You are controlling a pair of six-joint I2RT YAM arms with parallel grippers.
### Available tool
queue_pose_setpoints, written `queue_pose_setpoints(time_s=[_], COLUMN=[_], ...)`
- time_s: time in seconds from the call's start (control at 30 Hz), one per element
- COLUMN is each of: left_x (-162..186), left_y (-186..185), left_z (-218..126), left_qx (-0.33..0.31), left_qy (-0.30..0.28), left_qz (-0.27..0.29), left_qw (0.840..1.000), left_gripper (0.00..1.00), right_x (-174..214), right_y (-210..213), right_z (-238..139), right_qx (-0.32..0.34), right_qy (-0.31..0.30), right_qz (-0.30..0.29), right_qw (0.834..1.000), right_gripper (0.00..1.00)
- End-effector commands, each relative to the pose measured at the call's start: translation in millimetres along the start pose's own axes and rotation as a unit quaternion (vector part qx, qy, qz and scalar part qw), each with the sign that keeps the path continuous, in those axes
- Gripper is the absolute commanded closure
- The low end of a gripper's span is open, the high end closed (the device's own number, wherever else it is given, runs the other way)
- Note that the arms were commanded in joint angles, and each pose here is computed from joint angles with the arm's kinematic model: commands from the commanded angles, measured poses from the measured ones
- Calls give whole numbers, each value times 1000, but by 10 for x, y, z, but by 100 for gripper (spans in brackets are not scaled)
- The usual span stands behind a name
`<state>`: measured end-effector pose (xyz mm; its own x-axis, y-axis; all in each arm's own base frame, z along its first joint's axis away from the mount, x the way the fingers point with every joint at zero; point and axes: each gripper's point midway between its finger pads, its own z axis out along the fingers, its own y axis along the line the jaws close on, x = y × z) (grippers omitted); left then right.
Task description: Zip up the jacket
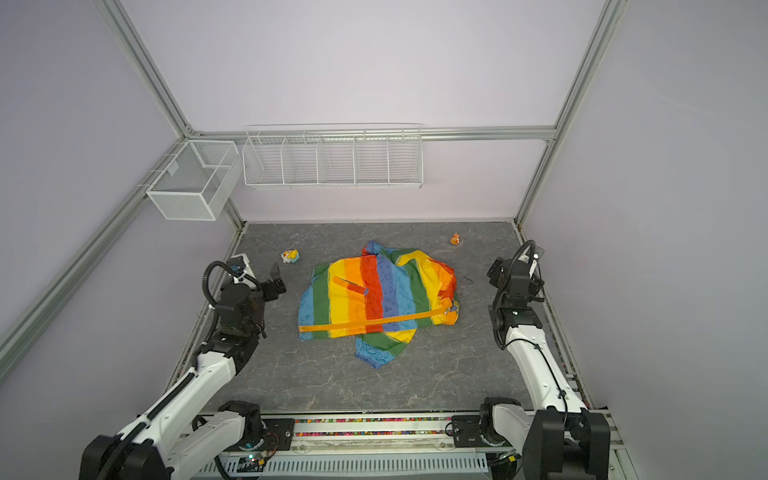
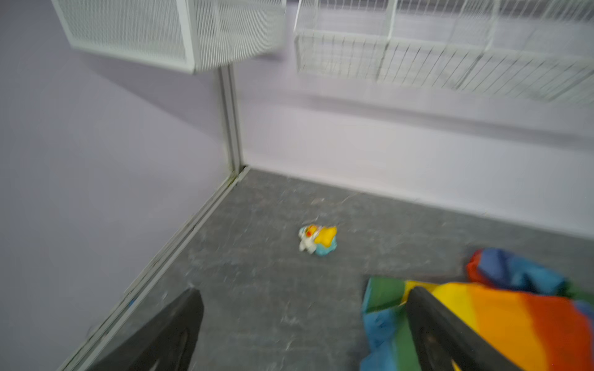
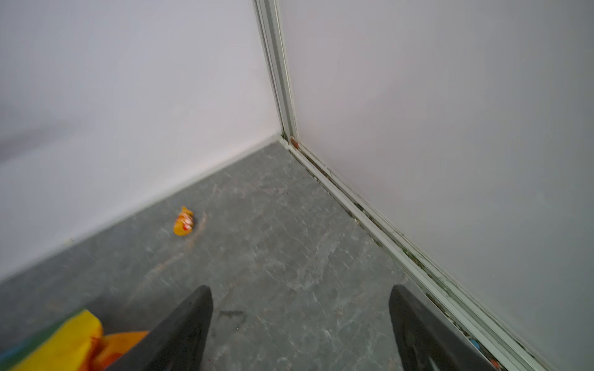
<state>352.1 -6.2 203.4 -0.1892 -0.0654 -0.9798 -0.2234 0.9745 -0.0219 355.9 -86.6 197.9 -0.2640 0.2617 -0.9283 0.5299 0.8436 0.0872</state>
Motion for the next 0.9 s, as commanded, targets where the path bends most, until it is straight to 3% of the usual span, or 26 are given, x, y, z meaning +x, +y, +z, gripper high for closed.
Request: queue_pose_setpoints(time_s=[0.0,0.17,0.37,0.53,0.67,0.77,0.87], left_x=[19,437,480,636,670,664,666], left_y=[287,324,233,161,152,158,161], left_z=[64,199,345,332,367,399,455], left_qx=[-86,-102,-72,-39,-41,-47,-55], left_qy=[-42,-17,-32,-81,-56,-56,-44], left_qz=[-4,3,23,33,33,35,38], left_qw=[995,995,997,995,997,997,997], left_gripper=[1,1,0,0,1,0,0], right_x=[312,721,751,809,906,984,1052], right_y=[-137,-111,86,275,514,572,676], right_z=[87,176,261,295,175,250,309], right_qx=[34,17,-28,-72,-148,-151,-157], right_qy=[-11,-1,-36,-36,-55,-67,-15], right_qz=[-51,-64,-64,-92,-125,-135,-155], right_qw=[998,998,997,992,980,977,975], right_gripper=[11,11,11,11,12,12,12])
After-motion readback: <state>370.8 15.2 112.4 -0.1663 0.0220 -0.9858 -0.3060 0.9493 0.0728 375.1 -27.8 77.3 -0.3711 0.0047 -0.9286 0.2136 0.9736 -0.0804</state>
